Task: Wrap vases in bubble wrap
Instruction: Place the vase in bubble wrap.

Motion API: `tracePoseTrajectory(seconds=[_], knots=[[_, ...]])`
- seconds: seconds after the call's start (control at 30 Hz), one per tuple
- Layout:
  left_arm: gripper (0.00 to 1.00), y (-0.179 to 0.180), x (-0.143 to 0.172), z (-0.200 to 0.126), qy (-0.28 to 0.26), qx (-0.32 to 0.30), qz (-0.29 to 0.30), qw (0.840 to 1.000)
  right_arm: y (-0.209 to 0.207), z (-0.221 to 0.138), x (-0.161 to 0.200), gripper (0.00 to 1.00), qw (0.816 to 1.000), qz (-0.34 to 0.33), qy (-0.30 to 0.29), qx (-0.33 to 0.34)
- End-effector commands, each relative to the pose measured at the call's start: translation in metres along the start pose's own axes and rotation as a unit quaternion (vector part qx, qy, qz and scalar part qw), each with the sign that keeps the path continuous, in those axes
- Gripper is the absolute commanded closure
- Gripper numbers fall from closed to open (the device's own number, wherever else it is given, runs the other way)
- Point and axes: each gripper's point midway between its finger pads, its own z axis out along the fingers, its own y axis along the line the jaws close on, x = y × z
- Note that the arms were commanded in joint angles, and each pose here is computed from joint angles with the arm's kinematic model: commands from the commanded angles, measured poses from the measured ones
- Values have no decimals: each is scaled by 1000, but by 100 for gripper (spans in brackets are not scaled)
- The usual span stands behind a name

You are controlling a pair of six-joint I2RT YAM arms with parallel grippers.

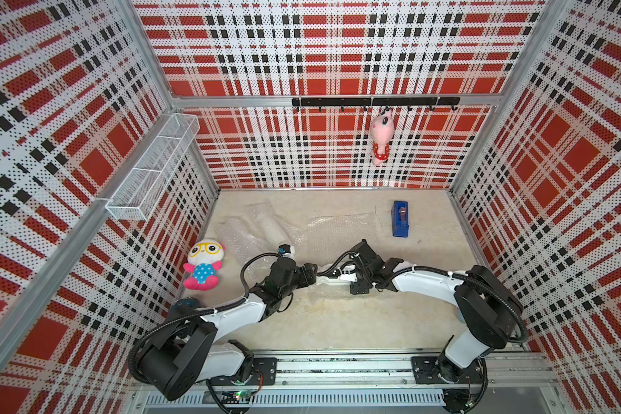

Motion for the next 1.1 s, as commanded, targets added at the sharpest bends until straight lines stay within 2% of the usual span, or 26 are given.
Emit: tracePoseTrajectory(seconds=[0.0, 0.27, 0.43, 0.57, 0.7, 0.93, 1.07], knots=[[18, -12, -8, 4, -9, 8, 14, 1000, -16, -20, -7, 2, 999, 14, -28, 35], [18, -14, -11, 18, 1, -7, 28, 1000, -17, -48, -10, 4, 995, 46, -54, 73], [18, -14, -12, 22, 2, -11, 33, 999, 8, -67, -23, 12, 993, 59, -84, 51], [18, -14, -11, 27, 7, -13, 37, 999, 52, -60, -27, 19, 996, 52, -79, -9], [18, -15, -11, 32, 11, -14, 40, 999, 82, -41, -16, 27, 996, 53, -40, -56], [18, -14, -13, 33, 9, -20, 41, 999, 94, -30, -10, 36, 995, 53, -18, -79], [18, -14, -13, 34, 9, -21, 41, 999, 100, -24, -5, 46, 994, 52, 2, -94]])
